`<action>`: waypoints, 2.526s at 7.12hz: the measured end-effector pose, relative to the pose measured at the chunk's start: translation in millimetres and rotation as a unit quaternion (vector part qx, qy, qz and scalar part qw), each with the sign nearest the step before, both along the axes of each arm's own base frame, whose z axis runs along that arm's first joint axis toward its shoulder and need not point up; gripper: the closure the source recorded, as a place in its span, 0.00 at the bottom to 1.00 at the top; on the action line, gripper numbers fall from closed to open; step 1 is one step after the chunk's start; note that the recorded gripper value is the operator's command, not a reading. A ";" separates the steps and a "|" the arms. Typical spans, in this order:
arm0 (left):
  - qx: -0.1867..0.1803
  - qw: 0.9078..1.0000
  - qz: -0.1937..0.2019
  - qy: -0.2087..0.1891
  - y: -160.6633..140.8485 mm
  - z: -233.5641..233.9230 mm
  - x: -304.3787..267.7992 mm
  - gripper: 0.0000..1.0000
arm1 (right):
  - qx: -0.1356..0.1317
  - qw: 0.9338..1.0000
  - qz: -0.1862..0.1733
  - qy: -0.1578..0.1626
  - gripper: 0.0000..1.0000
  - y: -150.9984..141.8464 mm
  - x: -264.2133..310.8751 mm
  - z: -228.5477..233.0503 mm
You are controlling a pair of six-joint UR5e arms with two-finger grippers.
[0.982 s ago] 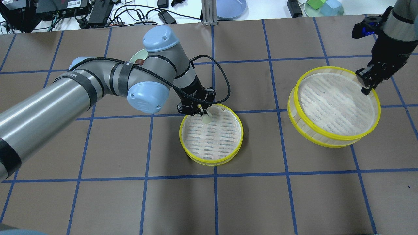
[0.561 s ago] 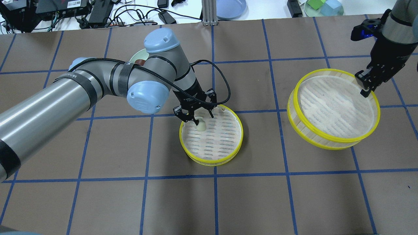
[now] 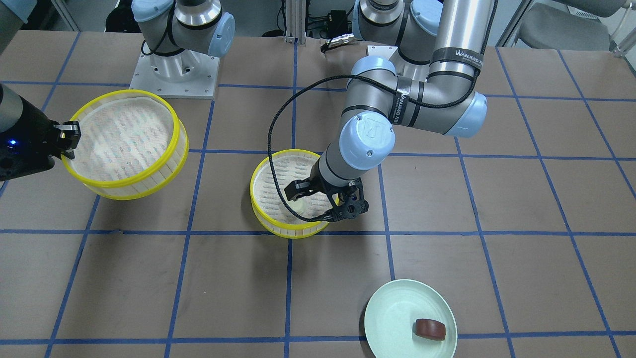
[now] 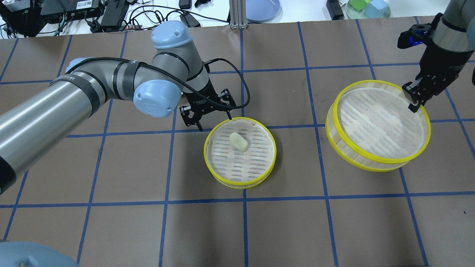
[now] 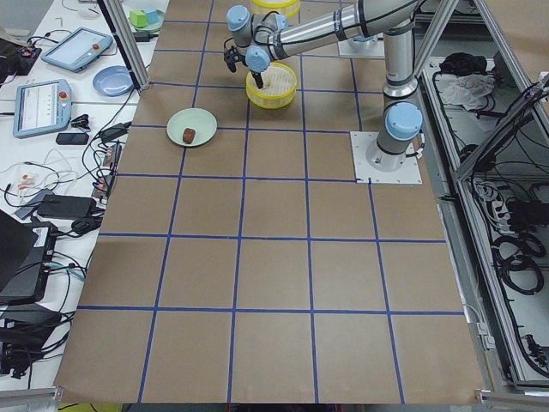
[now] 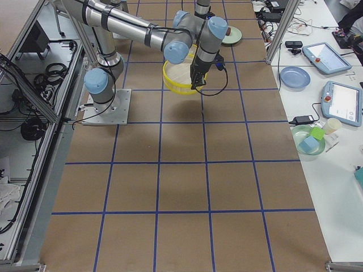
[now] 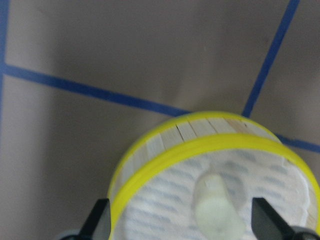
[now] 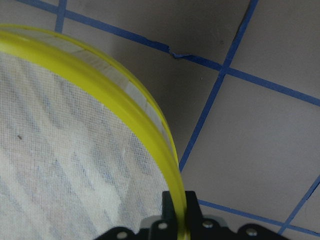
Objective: Place buns in different layers of steamer
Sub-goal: 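Return the left gripper to the plate while the right gripper carries the top tier back, then stack top tier with right gripper while left gripper grasps the brown bun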
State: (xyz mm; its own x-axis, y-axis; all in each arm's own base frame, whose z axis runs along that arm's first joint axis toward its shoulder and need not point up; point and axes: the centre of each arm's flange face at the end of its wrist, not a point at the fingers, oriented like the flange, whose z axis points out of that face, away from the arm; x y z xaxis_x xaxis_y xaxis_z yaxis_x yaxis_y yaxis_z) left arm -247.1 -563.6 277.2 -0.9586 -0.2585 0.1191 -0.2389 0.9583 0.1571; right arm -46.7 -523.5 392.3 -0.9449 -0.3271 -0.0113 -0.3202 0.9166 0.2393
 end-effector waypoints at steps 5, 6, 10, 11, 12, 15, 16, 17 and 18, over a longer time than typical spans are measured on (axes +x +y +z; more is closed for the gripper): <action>-0.172 0.956 -0.191 -0.141 -91.1 34.5 100.5 0.00 | -0.008 0.999 -0.036 0.014 1.00 -1.4 25.1 1.8; -0.199 0.946 -0.205 -0.155 -107.6 24.3 119.9 0.00 | -0.015 0.998 -0.049 0.024 1.00 -3.5 60.3 1.2; -0.258 0.927 -0.242 -0.123 -158.0 -36.3 157.1 0.04 | -0.031 0.997 -0.068 0.005 1.00 4.1 234.8 -27.3; -0.264 0.926 -0.246 -0.110 -163.7 -54.7 155.9 0.04 | -0.030 0.997 -0.075 0.008 1.00 5.3 262.4 -42.5; -0.266 0.925 -0.250 -0.105 -167.3 -71.8 155.3 0.06 | -0.030 0.996 -0.081 0.014 1.00 5.8 287.9 -59.9; -0.261 0.919 -0.277 -0.107 -170.0 -92.4 160.7 0.03 | -0.026 0.996 -0.074 0.033 1.00 8.0 324.8 -97.0; -0.258 0.918 -0.281 -0.108 -169.1 -94.4 161.9 0.10 | -0.023 0.997 -0.072 0.035 1.00 8.6 328.0 -102.6; -0.253 0.918 -0.284 -0.108 -167.3 -97.3 162.4 0.52 | -0.021 0.997 -0.069 0.036 1.00 8.8 331.9 -107.8; -0.250 0.918 -0.289 -0.108 -165.5 -100.1 162.7 0.95 | -0.021 0.997 -0.065 0.036 1.00 9.1 337.3 -113.0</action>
